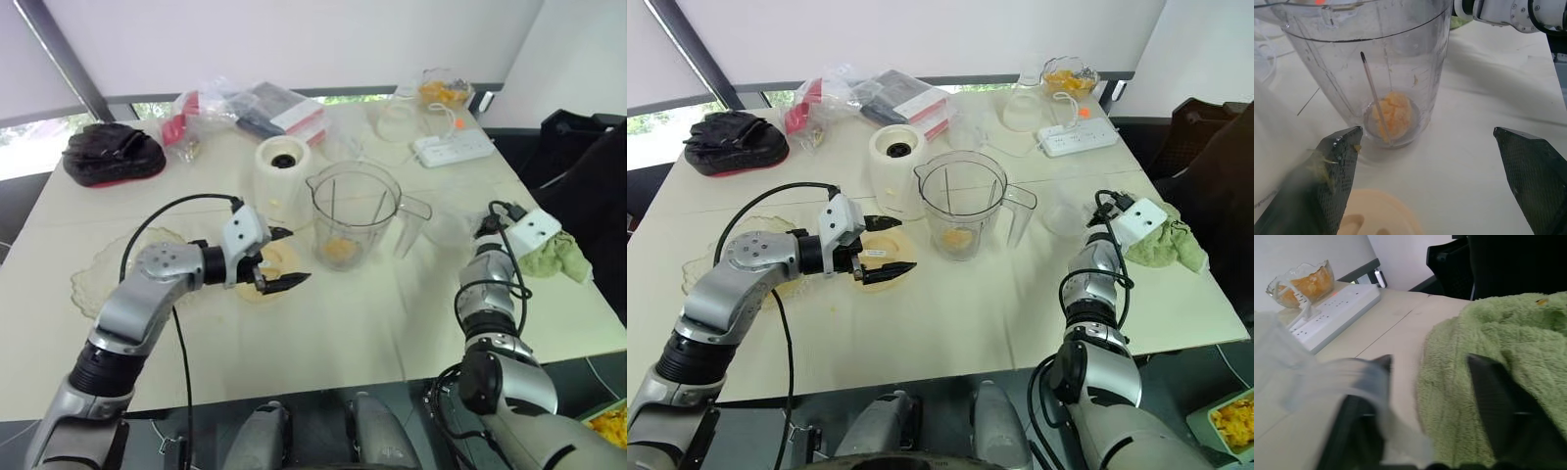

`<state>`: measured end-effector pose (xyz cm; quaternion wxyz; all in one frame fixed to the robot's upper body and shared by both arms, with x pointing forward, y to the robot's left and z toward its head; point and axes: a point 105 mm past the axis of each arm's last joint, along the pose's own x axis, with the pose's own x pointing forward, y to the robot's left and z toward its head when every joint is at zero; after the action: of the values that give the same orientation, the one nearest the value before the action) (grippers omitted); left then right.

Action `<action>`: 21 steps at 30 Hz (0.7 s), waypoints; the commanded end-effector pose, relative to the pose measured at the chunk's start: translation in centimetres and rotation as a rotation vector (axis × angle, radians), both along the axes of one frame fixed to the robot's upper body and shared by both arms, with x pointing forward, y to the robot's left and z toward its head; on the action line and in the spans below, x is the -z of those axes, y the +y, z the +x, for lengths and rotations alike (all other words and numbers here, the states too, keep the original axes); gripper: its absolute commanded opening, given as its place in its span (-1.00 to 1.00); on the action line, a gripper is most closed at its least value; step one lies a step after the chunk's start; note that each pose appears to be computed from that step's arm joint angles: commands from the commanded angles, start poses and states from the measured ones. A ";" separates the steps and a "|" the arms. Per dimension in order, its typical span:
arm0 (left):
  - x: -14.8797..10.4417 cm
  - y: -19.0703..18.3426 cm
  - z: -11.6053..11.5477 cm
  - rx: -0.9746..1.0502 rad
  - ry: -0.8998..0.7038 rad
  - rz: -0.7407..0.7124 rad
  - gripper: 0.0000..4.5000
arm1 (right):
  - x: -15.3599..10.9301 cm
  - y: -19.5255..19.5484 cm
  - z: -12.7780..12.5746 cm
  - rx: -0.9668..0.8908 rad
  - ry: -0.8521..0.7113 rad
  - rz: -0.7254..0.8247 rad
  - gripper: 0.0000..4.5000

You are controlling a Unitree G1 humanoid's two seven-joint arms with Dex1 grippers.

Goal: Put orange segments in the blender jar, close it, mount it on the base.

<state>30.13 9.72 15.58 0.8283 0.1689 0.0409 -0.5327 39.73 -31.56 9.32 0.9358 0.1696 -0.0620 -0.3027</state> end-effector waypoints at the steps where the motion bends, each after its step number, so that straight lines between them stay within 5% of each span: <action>1: -1.1 0.0 -0.1 0.005 -0.045 -0.014 1.00 | -1.2 0.0 0.0 -0.010 -0.032 -0.044 0.34; 21: -0.8 -0.7 -0.1 0.018 -0.041 -0.031 1.00 | -0.7 0.8 -2.1 -0.087 0.010 -0.120 0.34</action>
<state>30.13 9.24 15.55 0.8287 0.1610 0.0349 -0.5348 37.53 -30.73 8.53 0.9554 0.1225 -0.0445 -0.2649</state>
